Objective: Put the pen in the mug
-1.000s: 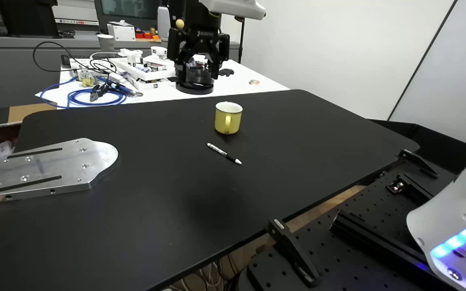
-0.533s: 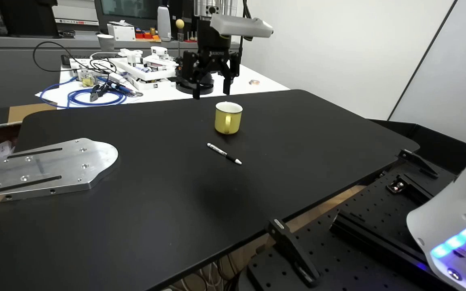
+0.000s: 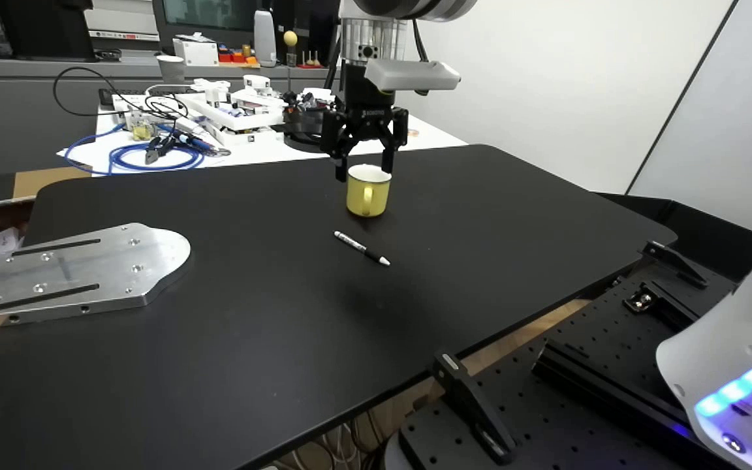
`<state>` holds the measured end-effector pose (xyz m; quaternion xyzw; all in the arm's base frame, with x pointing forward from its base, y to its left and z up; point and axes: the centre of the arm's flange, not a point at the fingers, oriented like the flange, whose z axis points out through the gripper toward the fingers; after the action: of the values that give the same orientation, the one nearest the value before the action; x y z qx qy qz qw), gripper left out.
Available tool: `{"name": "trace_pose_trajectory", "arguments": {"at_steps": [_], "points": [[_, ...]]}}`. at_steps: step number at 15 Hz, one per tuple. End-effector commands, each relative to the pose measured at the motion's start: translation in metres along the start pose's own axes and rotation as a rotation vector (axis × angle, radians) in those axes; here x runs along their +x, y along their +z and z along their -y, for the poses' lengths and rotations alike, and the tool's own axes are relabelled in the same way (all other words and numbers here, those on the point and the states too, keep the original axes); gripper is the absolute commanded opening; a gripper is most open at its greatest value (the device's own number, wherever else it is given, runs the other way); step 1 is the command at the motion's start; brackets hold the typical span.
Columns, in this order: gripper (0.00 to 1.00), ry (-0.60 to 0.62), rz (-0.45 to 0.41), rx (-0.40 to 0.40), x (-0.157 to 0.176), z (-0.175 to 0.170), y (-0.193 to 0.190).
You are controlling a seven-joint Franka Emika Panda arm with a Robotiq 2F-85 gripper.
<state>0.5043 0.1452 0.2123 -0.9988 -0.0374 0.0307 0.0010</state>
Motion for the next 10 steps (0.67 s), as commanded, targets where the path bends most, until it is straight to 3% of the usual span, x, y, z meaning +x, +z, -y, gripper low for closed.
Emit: {"name": "trace_pose_trajectory", "arguments": {"at_steps": [1, 10], "points": [[1.00, 0.004, 0.005, -0.001, -0.0020, -0.0023, 0.0032], [1.00, 0.008, 0.012, -0.003, -0.0042, -0.0048, 0.0065]]}}
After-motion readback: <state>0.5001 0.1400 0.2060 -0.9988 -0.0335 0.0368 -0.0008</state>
